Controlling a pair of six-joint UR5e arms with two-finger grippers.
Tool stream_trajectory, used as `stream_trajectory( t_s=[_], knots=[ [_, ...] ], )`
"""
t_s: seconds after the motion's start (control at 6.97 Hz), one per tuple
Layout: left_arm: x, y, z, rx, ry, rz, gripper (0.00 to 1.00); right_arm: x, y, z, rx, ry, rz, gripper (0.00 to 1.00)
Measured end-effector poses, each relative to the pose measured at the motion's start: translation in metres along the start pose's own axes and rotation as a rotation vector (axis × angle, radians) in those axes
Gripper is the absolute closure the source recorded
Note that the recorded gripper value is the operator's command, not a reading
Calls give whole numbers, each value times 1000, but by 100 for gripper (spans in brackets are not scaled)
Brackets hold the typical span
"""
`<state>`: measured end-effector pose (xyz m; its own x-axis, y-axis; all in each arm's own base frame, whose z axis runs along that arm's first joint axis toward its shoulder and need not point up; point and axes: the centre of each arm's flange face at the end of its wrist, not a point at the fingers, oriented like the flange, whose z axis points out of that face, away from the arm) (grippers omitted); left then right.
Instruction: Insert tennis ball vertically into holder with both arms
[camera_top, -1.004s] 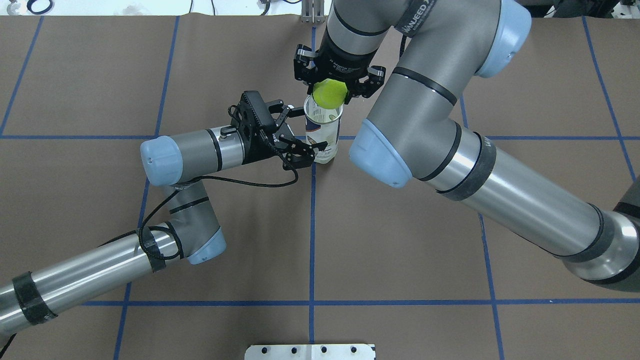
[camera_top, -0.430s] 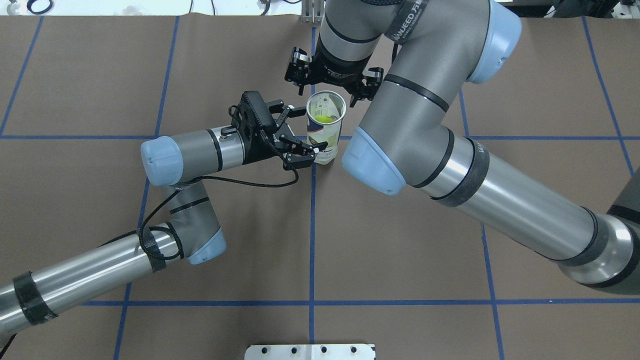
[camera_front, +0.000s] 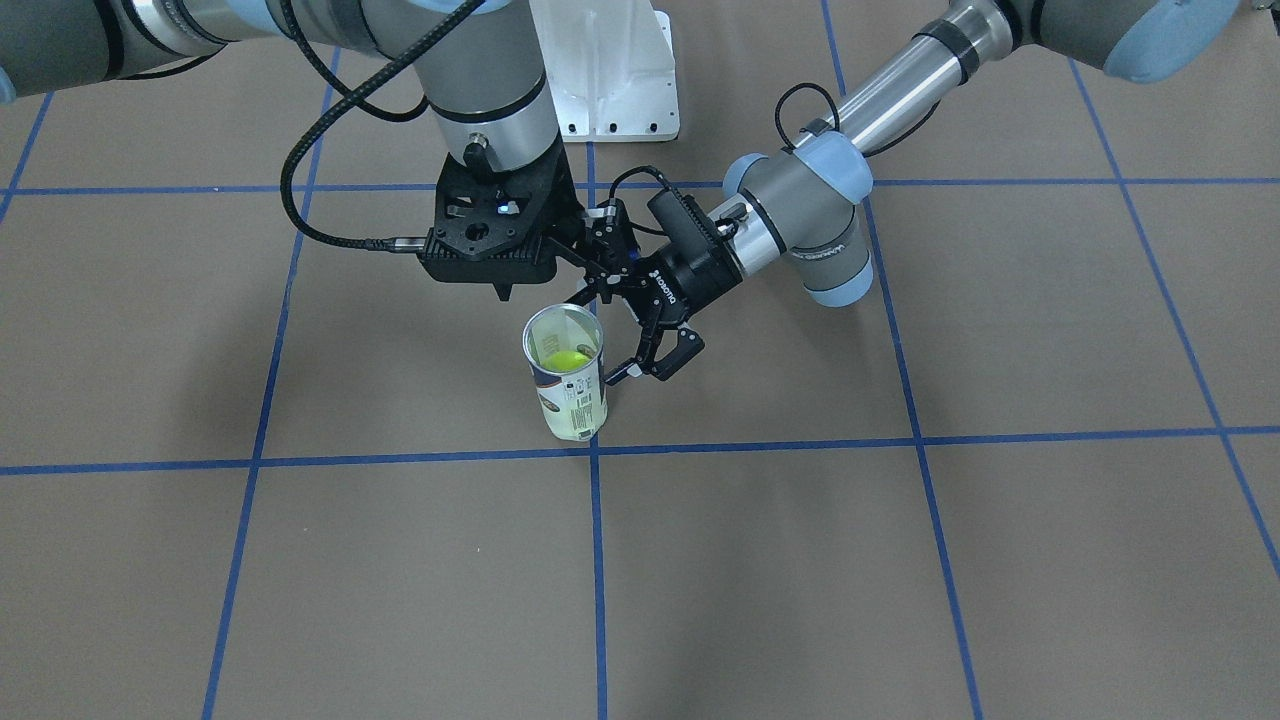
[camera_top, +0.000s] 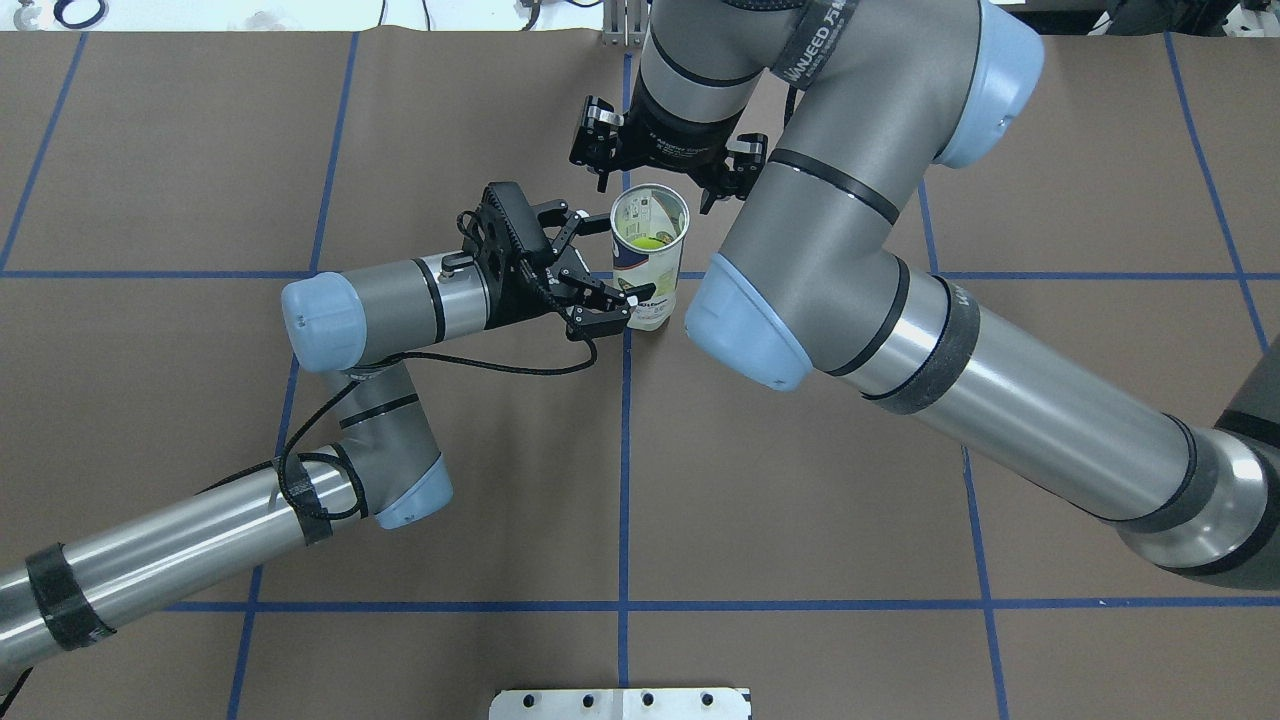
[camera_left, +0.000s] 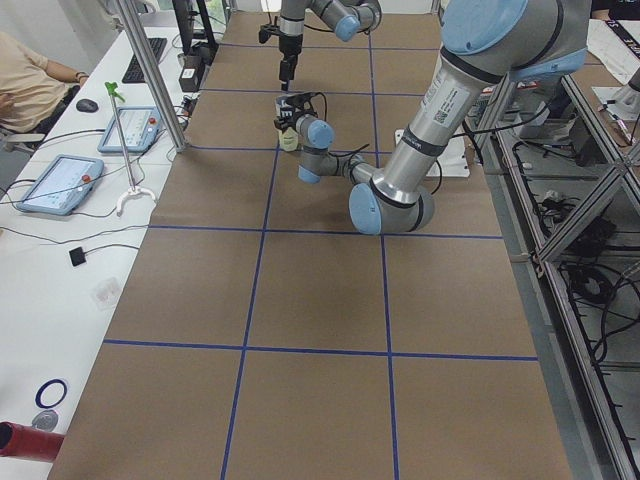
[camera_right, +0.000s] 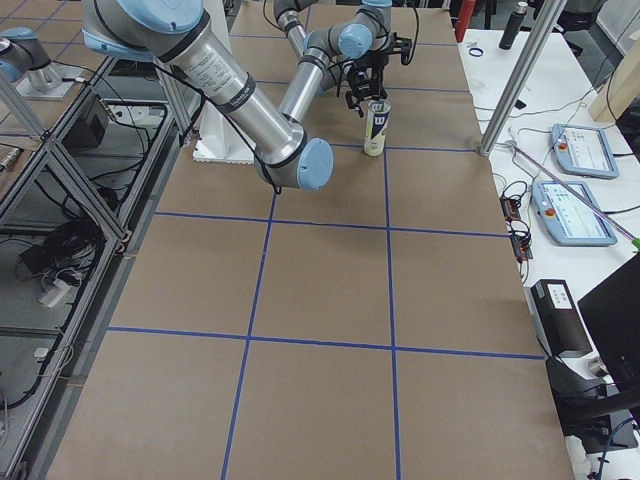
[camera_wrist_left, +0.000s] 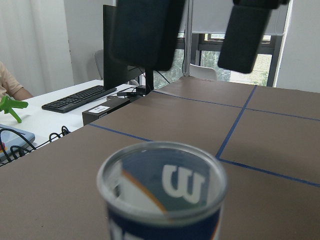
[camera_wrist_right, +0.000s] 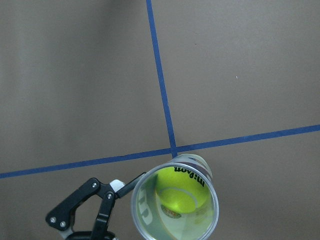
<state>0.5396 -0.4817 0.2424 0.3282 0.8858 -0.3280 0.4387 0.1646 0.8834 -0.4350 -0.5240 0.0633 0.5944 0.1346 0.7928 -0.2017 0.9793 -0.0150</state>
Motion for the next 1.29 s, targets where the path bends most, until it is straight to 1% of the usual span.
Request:
stream_trajectory(
  t_s=[0.29, 0.43, 0.72, 0.86, 1.15, 1.29],
  knots=[
    [0, -2, 0, 4, -2, 1, 1, 24, -11, 4, 4, 18, -72, 0],
    [0, -4, 0, 10, -6, 1, 1, 47, -24, 4, 11, 35, -118, 0],
    [-3, -8, -2, 32, -15, 3, 1, 112, -66, 1, 2, 69, -216, 0],
    [-6, -13, -5, 53, -18, 4, 1, 147, -86, -2, -7, 83, -259, 0],
    [-21, -21, -18, 101, -25, 6, 1, 222, -120, -3, -23, 131, -346, 0],
    [-29, -20, -29, 131, -25, 8, 1, 264, -137, -5, -42, 149, -379, 0]
  ],
)
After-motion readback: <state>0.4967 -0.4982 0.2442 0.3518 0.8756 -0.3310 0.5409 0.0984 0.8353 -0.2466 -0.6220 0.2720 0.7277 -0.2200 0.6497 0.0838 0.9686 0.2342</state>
